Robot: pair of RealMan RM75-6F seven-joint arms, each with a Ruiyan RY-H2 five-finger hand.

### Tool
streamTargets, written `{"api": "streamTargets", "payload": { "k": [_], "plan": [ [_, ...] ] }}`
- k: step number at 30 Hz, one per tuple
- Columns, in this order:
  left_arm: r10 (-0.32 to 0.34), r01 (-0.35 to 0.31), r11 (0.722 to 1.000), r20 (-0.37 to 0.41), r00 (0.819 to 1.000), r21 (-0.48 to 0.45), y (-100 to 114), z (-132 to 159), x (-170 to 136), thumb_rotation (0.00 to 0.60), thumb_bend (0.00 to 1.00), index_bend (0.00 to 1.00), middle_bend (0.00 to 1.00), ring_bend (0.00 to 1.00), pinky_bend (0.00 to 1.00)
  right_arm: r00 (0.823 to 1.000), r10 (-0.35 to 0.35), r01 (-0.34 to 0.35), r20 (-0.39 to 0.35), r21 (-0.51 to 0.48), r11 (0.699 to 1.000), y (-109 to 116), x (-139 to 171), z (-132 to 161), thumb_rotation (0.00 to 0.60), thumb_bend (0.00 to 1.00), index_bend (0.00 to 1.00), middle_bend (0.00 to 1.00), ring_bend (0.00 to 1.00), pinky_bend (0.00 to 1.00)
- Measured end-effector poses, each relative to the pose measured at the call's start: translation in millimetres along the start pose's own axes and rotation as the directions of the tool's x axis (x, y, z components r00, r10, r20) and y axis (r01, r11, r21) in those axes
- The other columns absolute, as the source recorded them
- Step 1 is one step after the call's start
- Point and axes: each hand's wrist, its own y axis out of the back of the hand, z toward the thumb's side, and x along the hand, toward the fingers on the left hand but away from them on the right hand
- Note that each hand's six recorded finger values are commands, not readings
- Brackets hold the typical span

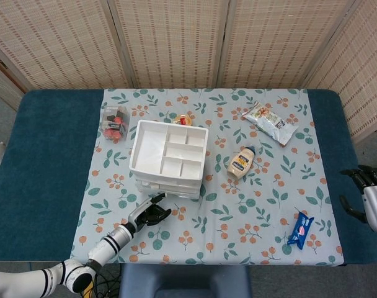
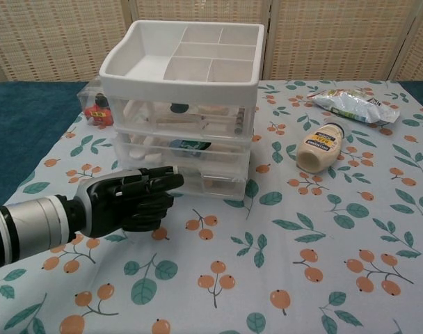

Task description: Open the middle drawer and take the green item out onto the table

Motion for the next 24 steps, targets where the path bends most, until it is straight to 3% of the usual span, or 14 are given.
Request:
{"api": "streamTargets", "payload": {
  "k": [8,15,24],
  "plan": [
    [-0.012,0.012,1.000,-0.003,1.000,-0.002,-2,-4,-9,0.600,0.37,0.28,0.94,0.93,1.00,1.000,0.000,0.000,-0.002,-0.001,1.000,0,0,1,0.600,0.38,0.25,0.31,0.21,0.27],
    [-0.020,0.020,1.000,0.008,1.000,0.008,-4,-4,-15,0.600,0.37,0.10,0.93,0.93,1.00,1.000,0.001,-0.001,-0.002,-0.003,1.000,-1,1,0,0.600,0.38,0.25,0.31,0.21,0.27],
    [-0.011,0.011,1.000,0.008,1.000,0.006,-2,-6,-19,0.600,0.38,0.07,0.93,0.92,1.00,1.000,0.007,-0.007,-0.003,-0.003,1.000,-2,0,0,0.600,0.38,0.25,0.31,0.21,0.27]
  ]
}}
